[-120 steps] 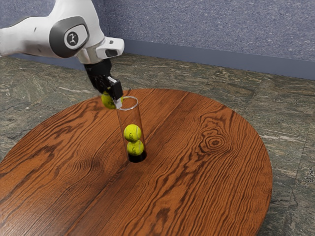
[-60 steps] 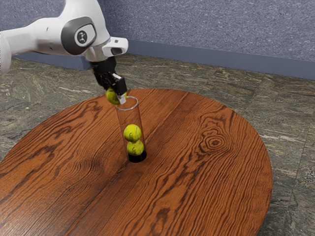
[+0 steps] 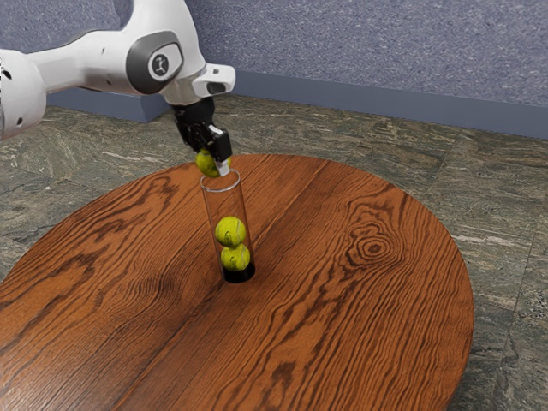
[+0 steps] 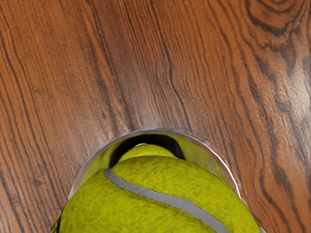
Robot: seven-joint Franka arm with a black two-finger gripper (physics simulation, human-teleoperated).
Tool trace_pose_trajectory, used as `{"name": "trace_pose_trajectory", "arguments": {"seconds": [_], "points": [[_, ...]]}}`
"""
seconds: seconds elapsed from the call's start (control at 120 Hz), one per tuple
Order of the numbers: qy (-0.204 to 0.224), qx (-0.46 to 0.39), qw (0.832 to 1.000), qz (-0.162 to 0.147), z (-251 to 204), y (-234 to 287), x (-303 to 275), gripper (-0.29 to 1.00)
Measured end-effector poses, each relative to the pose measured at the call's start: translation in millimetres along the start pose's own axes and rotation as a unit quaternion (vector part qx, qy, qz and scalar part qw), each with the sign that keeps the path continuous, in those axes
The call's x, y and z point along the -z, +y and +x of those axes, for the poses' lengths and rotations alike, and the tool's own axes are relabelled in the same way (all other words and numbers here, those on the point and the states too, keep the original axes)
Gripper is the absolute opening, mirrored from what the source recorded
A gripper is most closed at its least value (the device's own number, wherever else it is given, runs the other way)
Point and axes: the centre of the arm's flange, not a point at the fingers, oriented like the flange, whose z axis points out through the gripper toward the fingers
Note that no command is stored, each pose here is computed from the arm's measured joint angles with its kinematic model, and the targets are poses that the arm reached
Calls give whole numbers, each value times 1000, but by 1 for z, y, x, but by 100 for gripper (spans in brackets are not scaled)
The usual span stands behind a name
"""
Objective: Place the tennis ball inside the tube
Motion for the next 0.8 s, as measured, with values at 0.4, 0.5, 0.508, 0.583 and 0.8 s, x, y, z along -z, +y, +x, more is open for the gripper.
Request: {"name": "trace_pose_trajectory", "arguments": {"seconds": [0.4, 0.5, 0.508, 0.583, 0.8], "points": [[11, -1, 1000, 4, -2, 4, 15, 65], [31, 5, 999, 21, -17, 14, 62, 67], [32, 5, 999, 22, -19, 15, 67, 67], [43, 9, 998, 33, -36, 28, 104, 68], [28, 17, 999, 36, -73, 69, 144, 70]]}}
